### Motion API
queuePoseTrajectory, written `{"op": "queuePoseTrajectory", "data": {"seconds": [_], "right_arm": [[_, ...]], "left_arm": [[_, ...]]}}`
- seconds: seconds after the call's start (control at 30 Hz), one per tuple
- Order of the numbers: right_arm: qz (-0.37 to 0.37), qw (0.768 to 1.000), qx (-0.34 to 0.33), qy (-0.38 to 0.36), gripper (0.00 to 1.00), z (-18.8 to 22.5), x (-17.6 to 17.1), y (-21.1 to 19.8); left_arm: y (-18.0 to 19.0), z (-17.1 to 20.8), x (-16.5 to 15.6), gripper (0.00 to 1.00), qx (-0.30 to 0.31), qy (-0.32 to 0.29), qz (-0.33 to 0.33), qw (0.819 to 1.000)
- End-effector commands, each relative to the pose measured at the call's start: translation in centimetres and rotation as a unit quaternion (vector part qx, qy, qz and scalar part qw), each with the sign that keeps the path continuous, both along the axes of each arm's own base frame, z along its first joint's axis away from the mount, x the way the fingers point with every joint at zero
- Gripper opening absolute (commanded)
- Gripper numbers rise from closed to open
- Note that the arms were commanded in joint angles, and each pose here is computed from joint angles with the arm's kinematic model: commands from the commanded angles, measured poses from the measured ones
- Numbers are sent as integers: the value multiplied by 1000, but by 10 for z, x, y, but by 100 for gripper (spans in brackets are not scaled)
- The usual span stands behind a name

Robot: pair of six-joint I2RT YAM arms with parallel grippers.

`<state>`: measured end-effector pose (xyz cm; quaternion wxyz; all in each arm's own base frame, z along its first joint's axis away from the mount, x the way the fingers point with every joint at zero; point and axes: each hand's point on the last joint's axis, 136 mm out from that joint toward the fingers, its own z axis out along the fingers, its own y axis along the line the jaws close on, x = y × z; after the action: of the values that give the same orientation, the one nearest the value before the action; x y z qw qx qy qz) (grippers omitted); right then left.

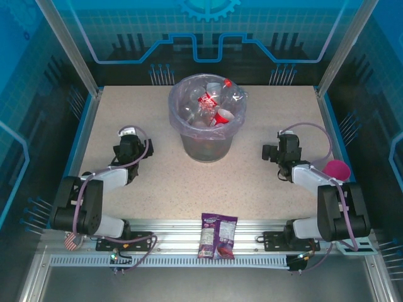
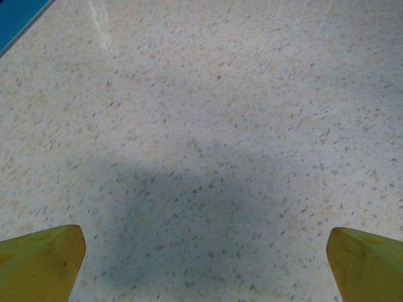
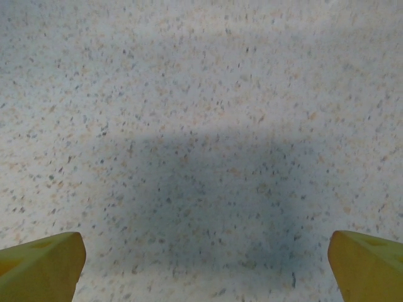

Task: Put the plastic bottles in the bin

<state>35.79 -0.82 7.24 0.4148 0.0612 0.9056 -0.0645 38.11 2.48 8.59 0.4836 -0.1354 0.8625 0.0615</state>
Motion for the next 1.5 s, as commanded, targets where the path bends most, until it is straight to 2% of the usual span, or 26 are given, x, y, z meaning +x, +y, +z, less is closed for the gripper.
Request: {"op": "queuePoseTrajectory", "data": {"seconds": [0.0, 0.13, 0.23, 0.37, 0.4, 0.43, 0.5, 1.47], "right_arm": [[11, 994, -39, -105, 100, 35, 23, 2], [41, 980, -66, -183, 100, 52, 30, 13], [63, 973, -72, -209, 100, 44, 37, 22], [81, 975, -53, -201, 100, 38, 33, 26], [84, 977, -50, -191, 100, 28, 33, 27], [80, 972, -60, -213, 100, 31, 37, 25], [78, 978, -48, -188, 100, 28, 36, 24], [69, 977, -49, -194, 100, 28, 38, 19]], "left_arm": [[-2, 25, 17, 99, 20, -64, -25, 997], [-9, 19, 21, 99, 30, -99, -54, 993], [-12, 19, 19, 99, 23, -103, -60, 993], [-23, 14, 17, 99, 23, -130, -98, 986], [-23, 8, 14, 99, 10, -103, -99, 990], [-24, 9, 16, 99, 8, -108, -102, 989], [-24, 8, 16, 99, 7, -107, -103, 989], [-24, 10, 17, 99, 8, -111, -104, 988]]}}
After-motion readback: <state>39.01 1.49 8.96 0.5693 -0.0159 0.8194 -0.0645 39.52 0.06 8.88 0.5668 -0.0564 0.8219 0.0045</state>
